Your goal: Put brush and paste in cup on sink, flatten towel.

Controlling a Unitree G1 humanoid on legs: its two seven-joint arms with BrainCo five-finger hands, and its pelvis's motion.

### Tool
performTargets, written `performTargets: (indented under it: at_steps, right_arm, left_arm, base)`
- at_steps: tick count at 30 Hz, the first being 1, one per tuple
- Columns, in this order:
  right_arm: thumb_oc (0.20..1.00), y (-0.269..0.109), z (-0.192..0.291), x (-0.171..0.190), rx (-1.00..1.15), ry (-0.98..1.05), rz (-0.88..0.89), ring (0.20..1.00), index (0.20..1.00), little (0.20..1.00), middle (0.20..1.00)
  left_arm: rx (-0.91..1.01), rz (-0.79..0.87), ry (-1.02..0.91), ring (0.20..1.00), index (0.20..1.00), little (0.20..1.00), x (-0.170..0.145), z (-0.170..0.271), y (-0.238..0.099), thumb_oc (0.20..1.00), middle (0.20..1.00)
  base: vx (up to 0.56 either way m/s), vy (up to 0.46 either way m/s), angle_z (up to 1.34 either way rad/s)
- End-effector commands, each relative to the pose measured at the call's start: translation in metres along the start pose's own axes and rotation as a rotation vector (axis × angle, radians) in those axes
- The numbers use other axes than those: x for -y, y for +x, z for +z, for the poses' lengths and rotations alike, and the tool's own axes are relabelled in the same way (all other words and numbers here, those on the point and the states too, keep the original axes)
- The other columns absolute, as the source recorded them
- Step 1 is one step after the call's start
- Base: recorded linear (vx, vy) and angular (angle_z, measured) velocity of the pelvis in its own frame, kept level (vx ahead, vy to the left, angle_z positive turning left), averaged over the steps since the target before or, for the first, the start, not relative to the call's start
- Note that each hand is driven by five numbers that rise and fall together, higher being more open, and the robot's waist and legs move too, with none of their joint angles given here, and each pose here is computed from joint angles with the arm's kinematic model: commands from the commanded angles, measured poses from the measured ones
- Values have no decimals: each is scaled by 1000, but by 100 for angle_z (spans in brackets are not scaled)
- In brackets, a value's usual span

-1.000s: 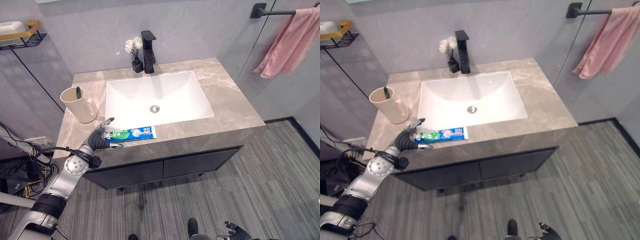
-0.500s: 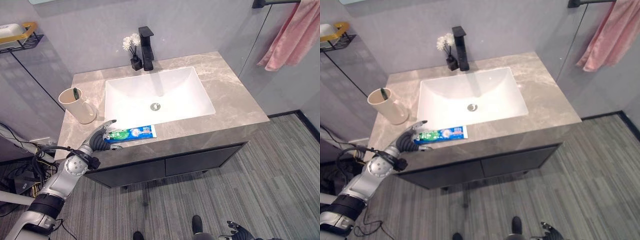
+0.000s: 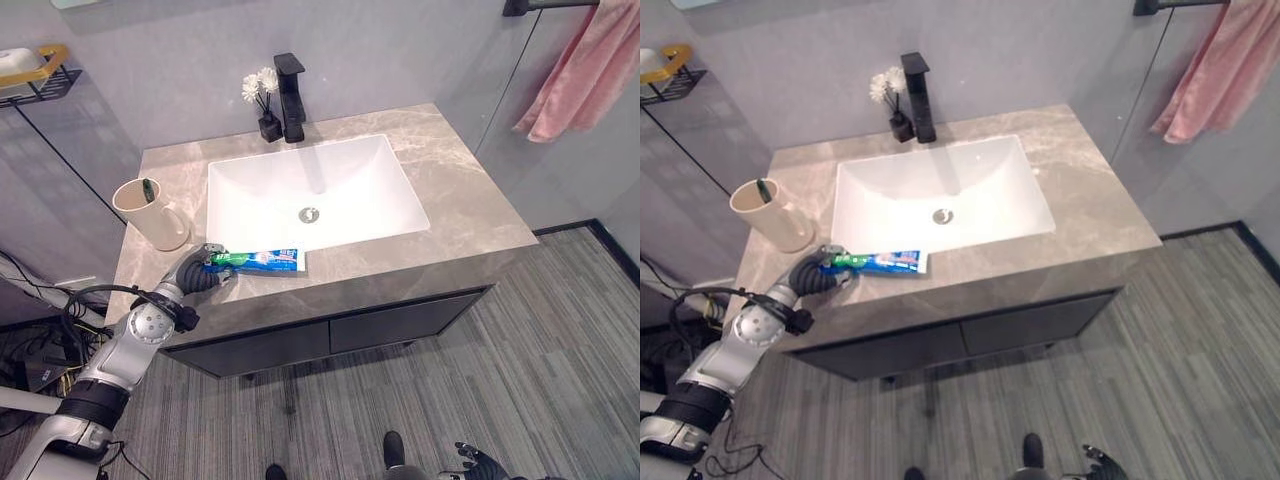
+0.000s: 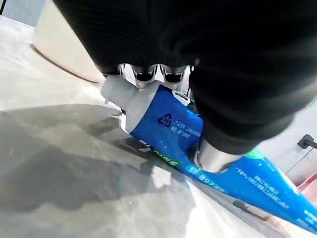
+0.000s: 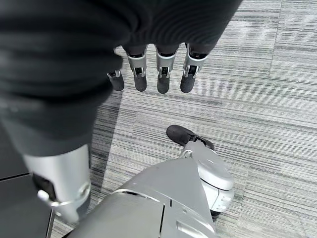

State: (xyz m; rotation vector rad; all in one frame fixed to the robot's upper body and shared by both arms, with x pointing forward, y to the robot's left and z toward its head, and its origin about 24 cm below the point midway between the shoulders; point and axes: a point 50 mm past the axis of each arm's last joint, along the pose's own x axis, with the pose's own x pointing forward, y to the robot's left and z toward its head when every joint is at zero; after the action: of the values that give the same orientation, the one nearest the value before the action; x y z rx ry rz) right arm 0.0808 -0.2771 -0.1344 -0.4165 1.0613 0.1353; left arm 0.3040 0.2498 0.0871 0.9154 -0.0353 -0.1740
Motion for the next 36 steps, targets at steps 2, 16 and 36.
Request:
performTargets:
  at_steps: [2,16,36]
  right_arm:
    - [1000,-1,-16,11,-74,119,-85,1000,1000,1000,1000]
    - [1000,-98,166,163,923,354,-800,1000,1000,1000,1000]
    - [1000,-272,429,-16,2093,581,711,1000,1000,1000,1000]
  left_arm:
    - [92,-70,24,200,200,200,16,13,-5,200,200]
    - [478,597,233,200,200,200,-75,89,-35,200,200]
    - [1051,962,-7,200,200,200,-107,244,-19,200,200]
  base:
    - [-3,-9,2]
    - [-22,-1,6]
    - [1,4,-1]
